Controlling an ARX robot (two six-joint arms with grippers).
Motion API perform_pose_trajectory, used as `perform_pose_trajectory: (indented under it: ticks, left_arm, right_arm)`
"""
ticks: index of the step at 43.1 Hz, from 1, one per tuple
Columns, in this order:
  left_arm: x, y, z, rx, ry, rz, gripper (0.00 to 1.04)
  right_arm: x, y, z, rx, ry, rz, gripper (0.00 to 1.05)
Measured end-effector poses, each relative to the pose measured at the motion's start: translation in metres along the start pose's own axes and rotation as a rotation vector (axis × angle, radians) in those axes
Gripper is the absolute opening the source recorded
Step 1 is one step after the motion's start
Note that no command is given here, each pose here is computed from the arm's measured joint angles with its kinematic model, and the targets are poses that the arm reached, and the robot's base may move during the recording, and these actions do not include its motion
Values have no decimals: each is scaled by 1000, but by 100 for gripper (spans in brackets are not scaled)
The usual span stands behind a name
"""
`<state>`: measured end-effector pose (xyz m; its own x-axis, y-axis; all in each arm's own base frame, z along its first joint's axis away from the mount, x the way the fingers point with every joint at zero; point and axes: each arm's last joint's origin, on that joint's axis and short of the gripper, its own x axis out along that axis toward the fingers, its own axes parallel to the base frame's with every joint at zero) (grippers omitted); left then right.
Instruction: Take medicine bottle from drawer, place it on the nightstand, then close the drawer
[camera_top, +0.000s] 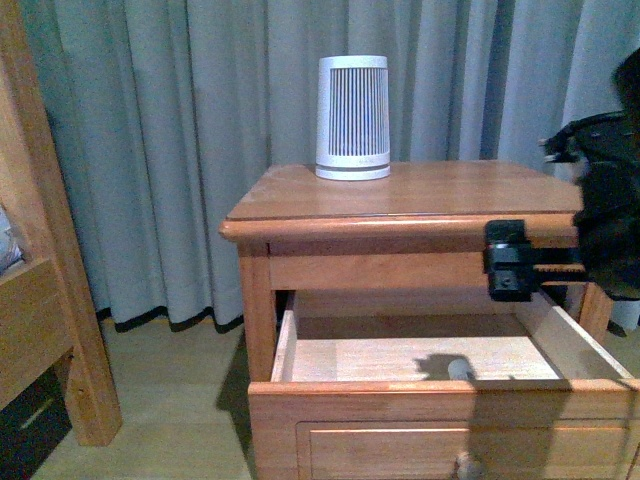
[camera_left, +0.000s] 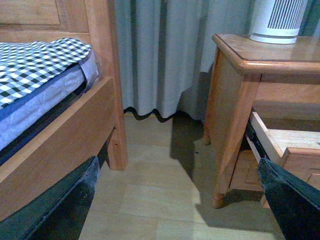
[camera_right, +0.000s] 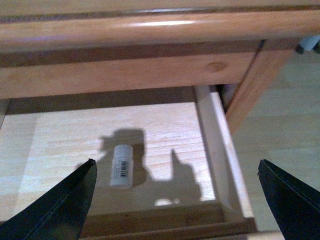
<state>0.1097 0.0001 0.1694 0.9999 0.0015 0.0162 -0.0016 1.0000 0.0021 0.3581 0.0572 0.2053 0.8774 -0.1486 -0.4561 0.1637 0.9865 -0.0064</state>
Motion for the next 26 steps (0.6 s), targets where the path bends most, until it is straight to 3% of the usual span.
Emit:
perform_pose_trajectory:
  ticks: [13,26]
  left_arm:
    - [0,0,0,0,0,0,98]
    - [0,0,0,0,0,0,98]
  right_arm:
    - [67,30,-19,-59,156,-60,98]
    - [99,57,-32,-76,206,-22,98]
